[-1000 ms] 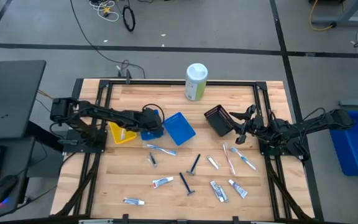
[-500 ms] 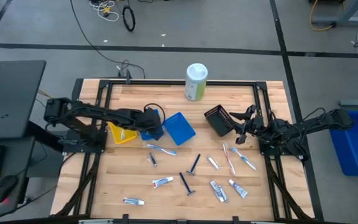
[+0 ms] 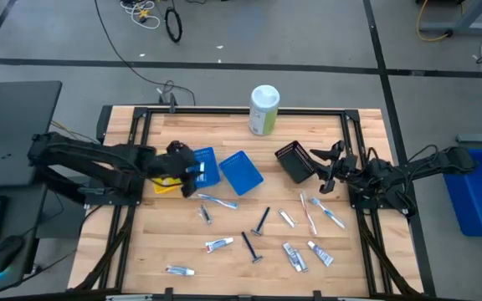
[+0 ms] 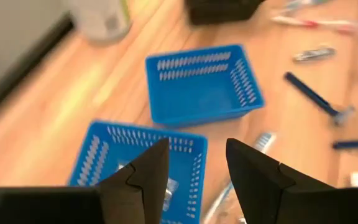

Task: Pick & Place Travel size toiletries
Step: Put the top blue razor into the right blue bin

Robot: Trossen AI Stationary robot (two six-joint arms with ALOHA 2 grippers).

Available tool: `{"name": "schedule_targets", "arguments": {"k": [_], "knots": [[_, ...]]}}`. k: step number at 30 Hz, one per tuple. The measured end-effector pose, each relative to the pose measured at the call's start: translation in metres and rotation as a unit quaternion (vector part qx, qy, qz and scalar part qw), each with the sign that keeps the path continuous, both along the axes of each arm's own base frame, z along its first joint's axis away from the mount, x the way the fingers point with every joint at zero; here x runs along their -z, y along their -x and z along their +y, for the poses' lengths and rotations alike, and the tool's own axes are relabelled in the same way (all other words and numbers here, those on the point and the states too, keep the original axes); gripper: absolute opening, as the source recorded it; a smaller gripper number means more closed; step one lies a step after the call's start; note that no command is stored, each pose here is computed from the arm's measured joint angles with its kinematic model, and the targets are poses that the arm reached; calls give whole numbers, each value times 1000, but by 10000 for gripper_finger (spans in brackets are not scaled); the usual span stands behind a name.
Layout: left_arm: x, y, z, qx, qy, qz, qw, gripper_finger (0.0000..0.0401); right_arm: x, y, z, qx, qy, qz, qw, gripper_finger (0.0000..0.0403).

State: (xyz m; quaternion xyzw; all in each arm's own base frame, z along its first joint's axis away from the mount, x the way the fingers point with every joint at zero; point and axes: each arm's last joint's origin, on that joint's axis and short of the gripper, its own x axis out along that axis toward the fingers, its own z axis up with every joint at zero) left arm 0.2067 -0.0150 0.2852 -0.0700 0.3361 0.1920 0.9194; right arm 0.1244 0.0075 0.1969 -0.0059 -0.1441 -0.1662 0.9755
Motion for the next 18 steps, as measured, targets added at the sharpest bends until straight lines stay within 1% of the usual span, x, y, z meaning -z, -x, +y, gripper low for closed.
{"name": "schedule_targets", "arguments": {"k": [3,6,11,15,16,18], "knots": [[-4,9,-2,40,-36,-8,999,167,-4,0,1,-23,4,-18,1000,170],[3,12,-3,72,-50,-44,995,167,-15,-5,3,-38,9,-16,999,167],[33,7,-7,136,-39,-114,983,167,-27,-31,7,-42,11,64,997,161],[48,6,-8,152,-51,-155,975,167,-33,-58,13,-51,11,120,991,165],[50,6,-8,154,-55,-160,974,167,-32,-66,15,-64,16,138,988,168],[51,6,-7,156,-66,-162,972,167,-32,-83,21,-111,22,173,978,173]]}}
